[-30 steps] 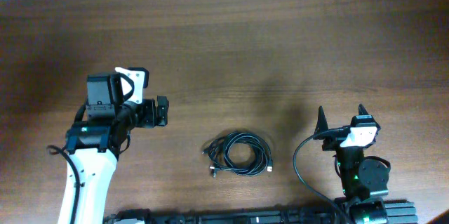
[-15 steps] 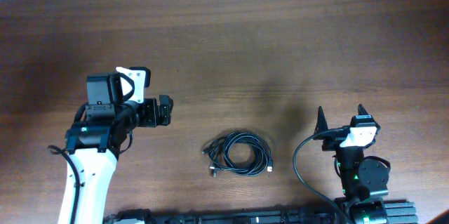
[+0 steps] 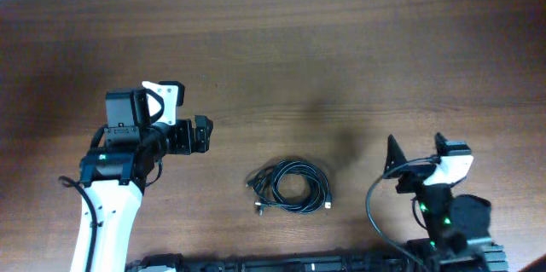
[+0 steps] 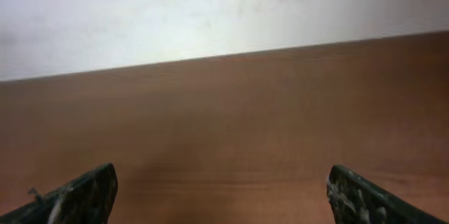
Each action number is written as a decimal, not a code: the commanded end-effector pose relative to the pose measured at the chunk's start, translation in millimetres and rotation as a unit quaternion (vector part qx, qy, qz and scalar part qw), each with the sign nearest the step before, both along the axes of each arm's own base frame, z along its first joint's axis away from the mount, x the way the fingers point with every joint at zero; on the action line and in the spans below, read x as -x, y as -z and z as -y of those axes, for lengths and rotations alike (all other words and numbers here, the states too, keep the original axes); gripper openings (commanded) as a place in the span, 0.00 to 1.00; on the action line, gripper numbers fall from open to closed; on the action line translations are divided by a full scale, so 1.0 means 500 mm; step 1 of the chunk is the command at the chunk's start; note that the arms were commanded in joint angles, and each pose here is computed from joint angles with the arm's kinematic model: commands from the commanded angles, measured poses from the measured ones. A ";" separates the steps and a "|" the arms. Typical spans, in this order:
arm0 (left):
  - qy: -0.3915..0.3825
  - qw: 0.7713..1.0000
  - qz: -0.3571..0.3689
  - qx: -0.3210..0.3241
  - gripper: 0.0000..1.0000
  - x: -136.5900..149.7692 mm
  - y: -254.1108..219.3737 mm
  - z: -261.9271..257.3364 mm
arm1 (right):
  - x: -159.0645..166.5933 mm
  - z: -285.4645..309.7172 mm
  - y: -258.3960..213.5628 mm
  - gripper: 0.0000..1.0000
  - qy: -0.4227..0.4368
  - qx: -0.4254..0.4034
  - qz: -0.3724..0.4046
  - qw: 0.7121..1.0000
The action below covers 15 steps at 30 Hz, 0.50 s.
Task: Untangle cables
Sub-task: 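Reach the right gripper down onto the black cable coil and grasp it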
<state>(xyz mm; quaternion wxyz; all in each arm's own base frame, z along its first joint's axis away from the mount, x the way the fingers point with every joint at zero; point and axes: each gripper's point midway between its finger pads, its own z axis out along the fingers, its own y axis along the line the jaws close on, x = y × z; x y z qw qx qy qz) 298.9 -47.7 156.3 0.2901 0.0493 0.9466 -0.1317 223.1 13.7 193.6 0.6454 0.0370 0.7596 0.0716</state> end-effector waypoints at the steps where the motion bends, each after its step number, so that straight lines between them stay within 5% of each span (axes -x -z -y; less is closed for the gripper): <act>1: 0.003 1.000 0.010 0.010 0.99 -0.009 -0.018 0.008 | 0.030 -0.005 -0.090 0.93 -0.008 -0.011 0.014 1.000; 8: 0.003 1.000 0.010 0.010 0.99 -0.009 -0.018 0.008 | 0.045 -0.037 -0.108 0.93 -0.052 -0.016 -0.119 0.991; 15: 0.003 1.000 0.010 0.010 0.99 -0.009 -0.018 0.008 | 0.011 -0.127 -0.095 0.93 -0.168 -0.066 -0.264 0.947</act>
